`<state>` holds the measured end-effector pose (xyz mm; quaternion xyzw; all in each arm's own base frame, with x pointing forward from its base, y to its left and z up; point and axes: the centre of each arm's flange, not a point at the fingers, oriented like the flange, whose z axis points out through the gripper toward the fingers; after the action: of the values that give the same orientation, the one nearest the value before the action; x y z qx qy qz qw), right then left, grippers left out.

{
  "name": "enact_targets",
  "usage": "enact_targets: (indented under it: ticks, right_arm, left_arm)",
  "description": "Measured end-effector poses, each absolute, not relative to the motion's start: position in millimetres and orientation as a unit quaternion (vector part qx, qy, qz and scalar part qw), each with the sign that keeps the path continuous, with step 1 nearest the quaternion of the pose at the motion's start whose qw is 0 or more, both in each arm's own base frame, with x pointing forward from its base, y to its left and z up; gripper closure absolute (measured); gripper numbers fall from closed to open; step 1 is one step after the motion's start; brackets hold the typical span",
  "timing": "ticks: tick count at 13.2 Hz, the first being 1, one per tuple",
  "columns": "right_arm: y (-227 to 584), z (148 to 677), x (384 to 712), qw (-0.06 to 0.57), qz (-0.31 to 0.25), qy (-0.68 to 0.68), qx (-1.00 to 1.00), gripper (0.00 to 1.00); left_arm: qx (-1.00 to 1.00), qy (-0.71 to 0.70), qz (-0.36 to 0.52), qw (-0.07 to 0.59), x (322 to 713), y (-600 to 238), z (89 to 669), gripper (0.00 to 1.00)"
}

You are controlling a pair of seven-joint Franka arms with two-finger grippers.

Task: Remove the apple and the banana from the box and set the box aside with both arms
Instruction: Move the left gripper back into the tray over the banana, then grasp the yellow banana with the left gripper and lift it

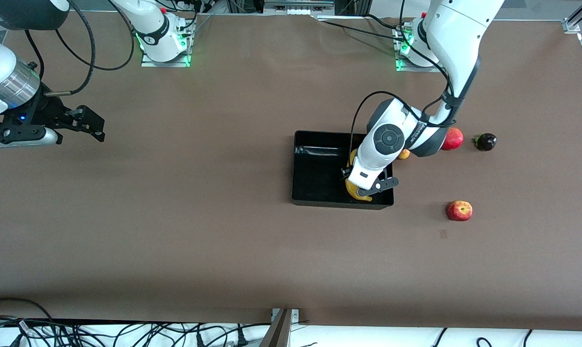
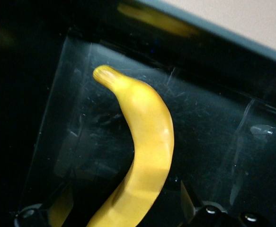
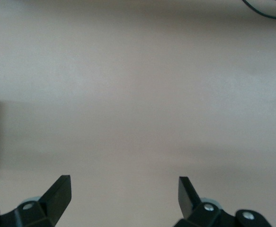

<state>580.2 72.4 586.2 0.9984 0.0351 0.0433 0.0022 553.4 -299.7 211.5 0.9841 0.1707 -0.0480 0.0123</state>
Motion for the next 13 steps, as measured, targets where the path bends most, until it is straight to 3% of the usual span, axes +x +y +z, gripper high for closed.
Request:
enact_targets:
  ticks: [6,7,11,13]
  right_arm:
    - [72.3,586.0,580.2,0.002,0.043,0.035,0.998,0.00]
    - [72.2,586.0,580.2,0.002,0.043,0.035,0.998,0.00]
    - [72.0,585.9,580.3,0.002,0.043,0.035,0.998,0.00]
    - [71.9,585.9,580.3,0.002,0.043,0.035,0.998,0.00]
  left_arm:
    - [0.985,0.173,-0.017,-0.009,517.0,-303.7,163.3,0.00]
    - [0.985,0.174,-0.015,-0.007,517.2,-304.5,162.7,0.07]
    - [0.985,0.174,-0.010,-0.003,518.2,-307.2,169.7,0.52]
    - [0.985,0.172,-0.011,-0.002,517.2,-311.6,172.5,0.63]
